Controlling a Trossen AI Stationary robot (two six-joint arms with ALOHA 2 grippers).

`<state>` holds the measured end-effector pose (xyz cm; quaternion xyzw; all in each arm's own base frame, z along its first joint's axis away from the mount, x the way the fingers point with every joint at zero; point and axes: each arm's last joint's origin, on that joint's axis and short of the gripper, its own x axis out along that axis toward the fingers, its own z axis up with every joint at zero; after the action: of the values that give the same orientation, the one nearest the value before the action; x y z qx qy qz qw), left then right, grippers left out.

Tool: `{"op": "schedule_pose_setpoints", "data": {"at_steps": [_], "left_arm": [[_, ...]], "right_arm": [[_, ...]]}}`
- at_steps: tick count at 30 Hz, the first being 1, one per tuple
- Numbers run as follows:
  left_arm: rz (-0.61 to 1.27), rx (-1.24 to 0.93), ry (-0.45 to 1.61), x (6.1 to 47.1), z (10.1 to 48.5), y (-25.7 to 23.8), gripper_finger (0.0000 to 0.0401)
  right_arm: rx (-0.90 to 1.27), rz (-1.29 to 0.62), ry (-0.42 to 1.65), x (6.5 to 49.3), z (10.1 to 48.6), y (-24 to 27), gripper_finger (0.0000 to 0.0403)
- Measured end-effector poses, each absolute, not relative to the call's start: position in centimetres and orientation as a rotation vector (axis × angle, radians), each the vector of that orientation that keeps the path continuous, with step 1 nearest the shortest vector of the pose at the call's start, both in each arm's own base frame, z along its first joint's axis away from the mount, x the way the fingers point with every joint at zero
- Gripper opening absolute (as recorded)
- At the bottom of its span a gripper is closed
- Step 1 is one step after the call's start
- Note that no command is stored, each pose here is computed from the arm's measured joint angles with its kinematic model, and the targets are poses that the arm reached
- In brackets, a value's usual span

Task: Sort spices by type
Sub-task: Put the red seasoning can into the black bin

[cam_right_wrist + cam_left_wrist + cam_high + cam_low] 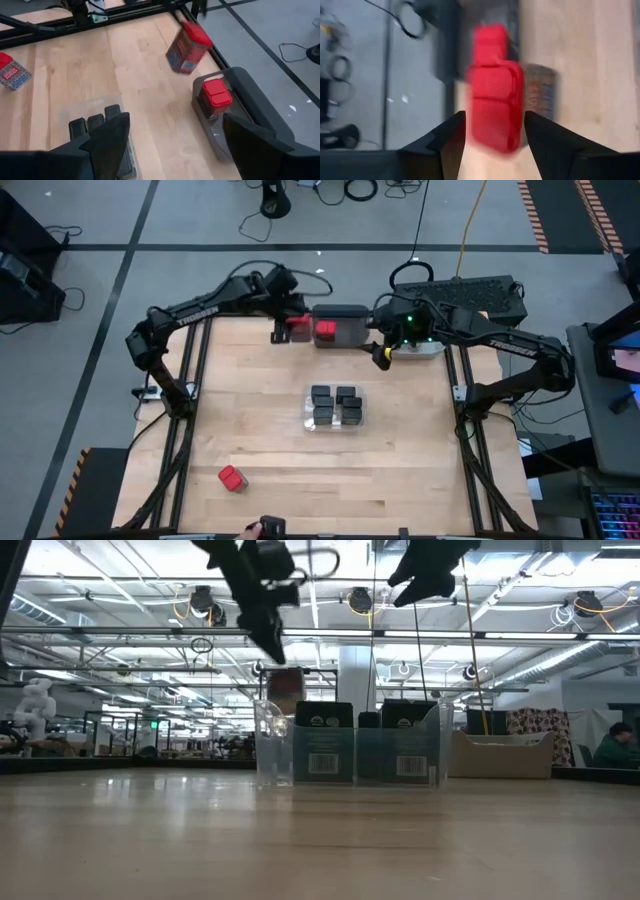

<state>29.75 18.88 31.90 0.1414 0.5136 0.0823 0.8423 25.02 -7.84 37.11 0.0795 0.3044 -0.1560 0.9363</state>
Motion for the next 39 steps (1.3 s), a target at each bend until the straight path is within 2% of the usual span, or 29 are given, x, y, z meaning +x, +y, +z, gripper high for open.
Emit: {"op": "schedule_pose_setpoints", "data": {"at_steps": [5,12,21,30,35,39], "left_arm": [[0.261,0.353,0.948,30.1,35.2,20.4,0.0192],[0.290,0.277,0.941,30.9,35.6,21.7,0.0163],[0.221,0.060,1.113,29.4,34.2,20.5,0.0161],[0.168,-0.346,1.262,27.0,29.9,20.2,0.0162],[0.191,-0.414,1.303,24.7,28.6,19.2,0.0162],[0.239,-0.437,1.234,22.7,28.2,17.7,0.0162]], "right_arm": [[0.161,-0.333,0.632,24.6,37.2,-8.2,0.0302],[0.158,-0.339,0.657,24.4,37.0,-8.5,0.0302],[0.178,-0.343,0.669,24.3,36.8,-8.4,0.0302],[0.210,-0.353,0.620,25.4,36.7,-8.8,0.0302],[0.238,-0.308,0.668,27.6,34.8,-9.4,0.0302],[0.297,-0.202,0.655,30.7,32.6,-10.1,0.0302]]}}
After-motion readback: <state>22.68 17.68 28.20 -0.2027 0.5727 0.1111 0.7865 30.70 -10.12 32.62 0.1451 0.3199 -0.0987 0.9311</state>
